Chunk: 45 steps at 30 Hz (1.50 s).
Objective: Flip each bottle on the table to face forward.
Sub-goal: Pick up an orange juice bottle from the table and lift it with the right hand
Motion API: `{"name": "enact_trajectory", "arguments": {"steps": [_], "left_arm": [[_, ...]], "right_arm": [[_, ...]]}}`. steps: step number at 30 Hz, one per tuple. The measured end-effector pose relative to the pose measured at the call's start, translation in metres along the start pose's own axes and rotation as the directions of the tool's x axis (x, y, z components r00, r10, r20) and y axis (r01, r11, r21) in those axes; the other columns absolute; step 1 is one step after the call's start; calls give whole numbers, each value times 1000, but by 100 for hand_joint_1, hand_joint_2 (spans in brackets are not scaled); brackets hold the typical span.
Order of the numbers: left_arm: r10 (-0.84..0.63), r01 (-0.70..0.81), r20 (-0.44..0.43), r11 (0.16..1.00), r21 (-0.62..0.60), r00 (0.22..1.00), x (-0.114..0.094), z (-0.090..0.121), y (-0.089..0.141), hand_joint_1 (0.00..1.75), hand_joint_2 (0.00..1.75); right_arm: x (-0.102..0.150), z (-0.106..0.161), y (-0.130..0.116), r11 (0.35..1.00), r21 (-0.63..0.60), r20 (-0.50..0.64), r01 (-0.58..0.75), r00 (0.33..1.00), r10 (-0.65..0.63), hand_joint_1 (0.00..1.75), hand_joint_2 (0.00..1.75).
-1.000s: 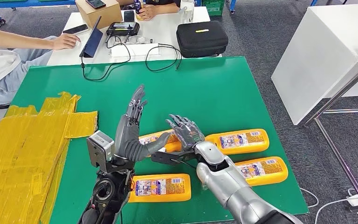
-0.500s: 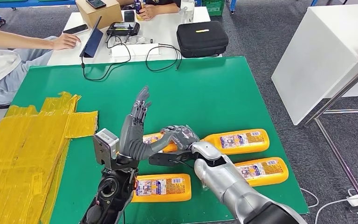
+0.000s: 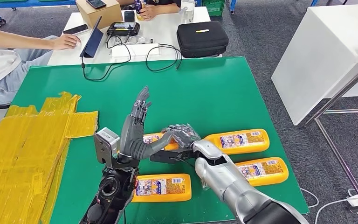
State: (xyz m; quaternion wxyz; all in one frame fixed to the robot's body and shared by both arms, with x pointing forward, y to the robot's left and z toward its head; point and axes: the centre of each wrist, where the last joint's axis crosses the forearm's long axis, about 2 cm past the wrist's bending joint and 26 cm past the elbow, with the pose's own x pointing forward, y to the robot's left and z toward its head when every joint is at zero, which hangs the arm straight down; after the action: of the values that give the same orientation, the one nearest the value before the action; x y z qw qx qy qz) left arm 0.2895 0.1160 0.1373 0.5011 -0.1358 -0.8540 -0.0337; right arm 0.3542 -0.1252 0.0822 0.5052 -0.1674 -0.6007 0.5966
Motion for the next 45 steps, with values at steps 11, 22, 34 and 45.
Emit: {"name": "enact_trajectory", "arguments": {"steps": [11,22,34,45], "left_arm": [[17,-19,34,998,53,999,6,2,1,0,175],[34,-38,40,995,94,999,7,5,4,0,175],[114,-116,22,988,106,993,7,3,11,0,175],[111,-113,21,985,133,994,5,3,23,0,175]], "right_arm": [[-10,4,-8,917,-323,-84,236,958,-276,175,175],[-20,8,-24,625,-555,73,549,781,-621,175,175],[14,20,-26,495,-418,334,762,636,-696,175,175],[53,25,-11,615,-318,382,721,691,-613,175,175]]}}
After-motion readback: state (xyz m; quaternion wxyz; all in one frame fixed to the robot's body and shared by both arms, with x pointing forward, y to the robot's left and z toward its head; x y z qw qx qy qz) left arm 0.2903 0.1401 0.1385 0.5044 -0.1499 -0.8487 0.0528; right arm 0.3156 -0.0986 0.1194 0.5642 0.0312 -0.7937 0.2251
